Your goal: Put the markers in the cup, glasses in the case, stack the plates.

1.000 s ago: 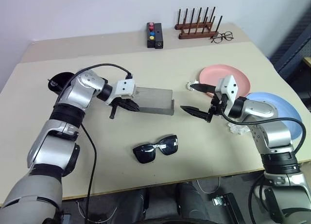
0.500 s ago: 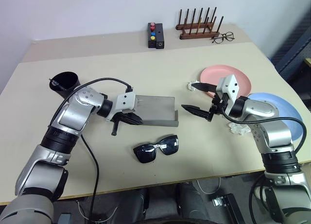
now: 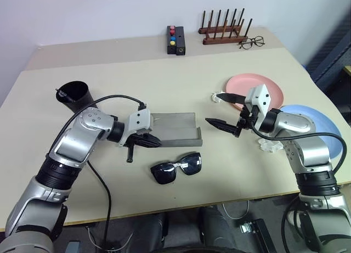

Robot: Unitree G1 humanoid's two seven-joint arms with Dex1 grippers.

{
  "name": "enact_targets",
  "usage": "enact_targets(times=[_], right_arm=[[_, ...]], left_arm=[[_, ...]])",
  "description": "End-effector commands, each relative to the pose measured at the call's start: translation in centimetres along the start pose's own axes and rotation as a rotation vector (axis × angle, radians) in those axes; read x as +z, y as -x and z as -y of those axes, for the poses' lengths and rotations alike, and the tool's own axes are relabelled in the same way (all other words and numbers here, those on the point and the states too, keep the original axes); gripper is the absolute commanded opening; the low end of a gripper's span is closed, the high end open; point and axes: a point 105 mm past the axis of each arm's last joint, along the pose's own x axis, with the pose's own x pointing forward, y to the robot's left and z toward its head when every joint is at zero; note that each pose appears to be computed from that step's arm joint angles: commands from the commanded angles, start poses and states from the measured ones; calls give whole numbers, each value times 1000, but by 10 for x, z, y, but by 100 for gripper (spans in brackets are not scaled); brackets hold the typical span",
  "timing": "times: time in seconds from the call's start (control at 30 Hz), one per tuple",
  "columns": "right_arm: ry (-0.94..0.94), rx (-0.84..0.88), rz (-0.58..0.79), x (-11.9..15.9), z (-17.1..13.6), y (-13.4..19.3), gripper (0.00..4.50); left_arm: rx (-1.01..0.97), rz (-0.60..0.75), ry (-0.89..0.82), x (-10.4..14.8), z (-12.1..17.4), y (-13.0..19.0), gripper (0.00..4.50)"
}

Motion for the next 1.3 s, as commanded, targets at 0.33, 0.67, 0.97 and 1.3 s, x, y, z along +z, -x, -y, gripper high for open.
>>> enact_targets(times=[0.33, 0.67, 0.97, 1.3], right_arm=[[34, -4, 38, 15, 6, 5, 450], [30, -4, 33, 13, 5, 5, 450], [25, -15, 23, 11, 6, 8, 450], [25, -21, 19, 14, 10, 8, 450]], left_arm=[[87, -41, 2, -12, -10, 25, 11], [79, -65, -16, -17, -19, 27, 11], [39, -65, -46, -14, -18, 29, 297], [6, 15, -8, 14, -32, 58, 297]])
